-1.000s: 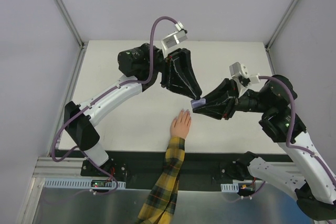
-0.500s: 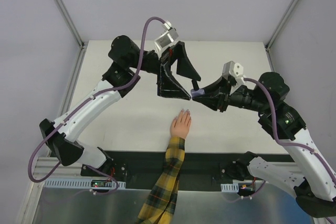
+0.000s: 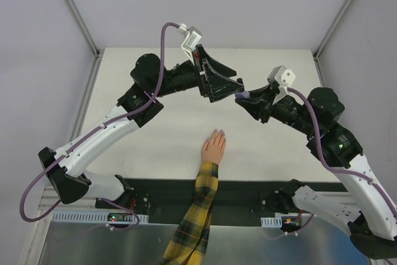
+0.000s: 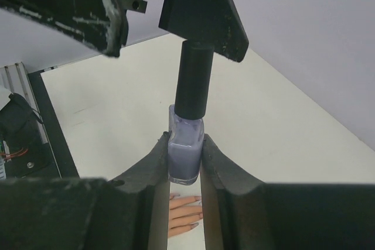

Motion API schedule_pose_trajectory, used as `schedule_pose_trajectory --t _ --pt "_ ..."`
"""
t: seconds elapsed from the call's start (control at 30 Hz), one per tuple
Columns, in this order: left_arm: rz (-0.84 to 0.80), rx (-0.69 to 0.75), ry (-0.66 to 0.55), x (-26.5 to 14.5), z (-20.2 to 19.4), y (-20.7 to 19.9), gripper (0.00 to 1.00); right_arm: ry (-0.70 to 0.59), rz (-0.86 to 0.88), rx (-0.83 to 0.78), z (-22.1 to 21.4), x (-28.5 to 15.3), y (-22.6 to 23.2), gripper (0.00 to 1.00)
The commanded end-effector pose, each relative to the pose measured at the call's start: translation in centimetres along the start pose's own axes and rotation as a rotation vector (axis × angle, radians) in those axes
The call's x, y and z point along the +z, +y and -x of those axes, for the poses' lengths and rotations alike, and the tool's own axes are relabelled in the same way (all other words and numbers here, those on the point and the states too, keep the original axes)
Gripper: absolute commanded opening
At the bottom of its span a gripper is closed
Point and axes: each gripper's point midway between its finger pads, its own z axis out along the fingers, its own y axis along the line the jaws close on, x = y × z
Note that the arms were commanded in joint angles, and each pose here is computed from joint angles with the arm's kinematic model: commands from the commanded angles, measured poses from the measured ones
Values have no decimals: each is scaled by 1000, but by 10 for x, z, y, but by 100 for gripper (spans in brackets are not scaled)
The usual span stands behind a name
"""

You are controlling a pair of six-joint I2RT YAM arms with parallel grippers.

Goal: Paint the nails

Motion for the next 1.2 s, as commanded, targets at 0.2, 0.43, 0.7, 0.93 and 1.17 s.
schedule_pose_trajectory --t 0.2,0.43,0.7,0.93,1.17 --pt "5 151 -122 19 10 -16 59 -102 -66 -30 29 -8 -10 0" --pt "40 130 -110 26 1 -6 42 -112 -67 -9 30 -6 -10 0" --pt "31 103 -52 33 -7 -5 19 -118 -64 9 32 -8 -8 0" --pt "-483 145 137 14 -27 -77 0 -140 35 15 39 -17 13 0" --pt "-934 110 521 -64 -64 -127 0 -273 732 33 80 -61 124 1"
